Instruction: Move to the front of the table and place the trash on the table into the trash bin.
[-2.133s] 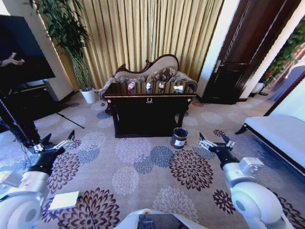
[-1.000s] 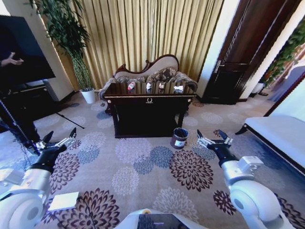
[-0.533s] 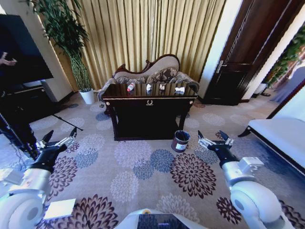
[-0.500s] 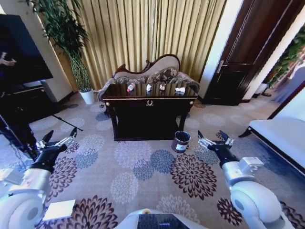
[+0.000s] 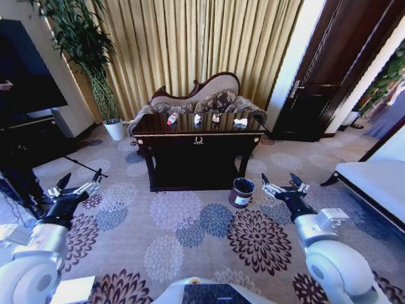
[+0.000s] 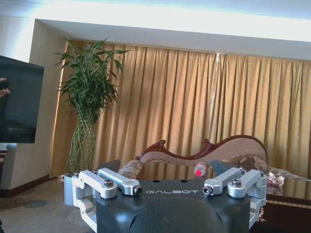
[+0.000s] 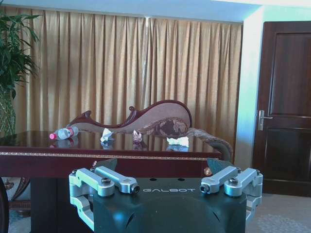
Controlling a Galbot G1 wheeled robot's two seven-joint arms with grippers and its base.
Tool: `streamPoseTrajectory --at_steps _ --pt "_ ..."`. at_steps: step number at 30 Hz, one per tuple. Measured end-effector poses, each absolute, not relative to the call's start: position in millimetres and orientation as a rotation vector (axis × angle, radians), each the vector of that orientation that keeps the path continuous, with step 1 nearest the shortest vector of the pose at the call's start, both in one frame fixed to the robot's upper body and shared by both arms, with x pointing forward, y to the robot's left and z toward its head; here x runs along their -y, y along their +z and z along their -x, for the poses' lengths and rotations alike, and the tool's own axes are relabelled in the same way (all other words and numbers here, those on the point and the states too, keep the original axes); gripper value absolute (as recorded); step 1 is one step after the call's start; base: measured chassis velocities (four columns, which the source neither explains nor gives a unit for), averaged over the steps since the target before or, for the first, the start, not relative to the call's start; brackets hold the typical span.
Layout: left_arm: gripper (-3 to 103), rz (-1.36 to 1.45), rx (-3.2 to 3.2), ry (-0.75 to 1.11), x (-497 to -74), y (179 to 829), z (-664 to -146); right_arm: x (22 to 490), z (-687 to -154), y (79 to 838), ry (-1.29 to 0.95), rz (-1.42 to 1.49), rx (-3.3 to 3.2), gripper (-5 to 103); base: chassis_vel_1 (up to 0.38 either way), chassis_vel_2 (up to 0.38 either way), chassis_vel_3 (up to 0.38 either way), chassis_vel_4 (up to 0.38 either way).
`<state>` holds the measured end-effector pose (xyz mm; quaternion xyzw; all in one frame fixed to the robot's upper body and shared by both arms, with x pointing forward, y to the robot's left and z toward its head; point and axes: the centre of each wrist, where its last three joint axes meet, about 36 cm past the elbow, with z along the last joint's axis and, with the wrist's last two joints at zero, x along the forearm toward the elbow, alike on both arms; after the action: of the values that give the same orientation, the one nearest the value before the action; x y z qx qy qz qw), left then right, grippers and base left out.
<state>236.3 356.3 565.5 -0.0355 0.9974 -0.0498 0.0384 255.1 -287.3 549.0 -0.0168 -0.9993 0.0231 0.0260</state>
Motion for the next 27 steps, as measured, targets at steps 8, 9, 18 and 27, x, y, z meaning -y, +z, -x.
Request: streamPoseTrajectory --at_steps 8,9,18,27 --pt "100 0.105 -3.061 -0.158 -355.3 564.2 -235.7 286.8 -255.2 548.9 0.067 0.041 3.087 100 -0.146 0.156 0.140 -0.147" --pt "100 0.105 -3.061 -0.158 -355.3 564.2 -235.7 286.8 -255.2 548.9 0.067 0.041 3.087 100 -0.139 0.156 0.157 -0.149" --pt "100 0.103 -3.060 -0.157 -354.6 564.7 -235.1 287.1 -255.1 549.0 0.069 0.042 3.086 100 -0.165 0.154 0.152 -0.164" --pt "100 0.104 -3.059 -0.155 -354.7 564.9 -234.7 287.1 -255.1 548.9 0.070 0.040 3.086 100 -0.179 0.187 0.181 -0.184"
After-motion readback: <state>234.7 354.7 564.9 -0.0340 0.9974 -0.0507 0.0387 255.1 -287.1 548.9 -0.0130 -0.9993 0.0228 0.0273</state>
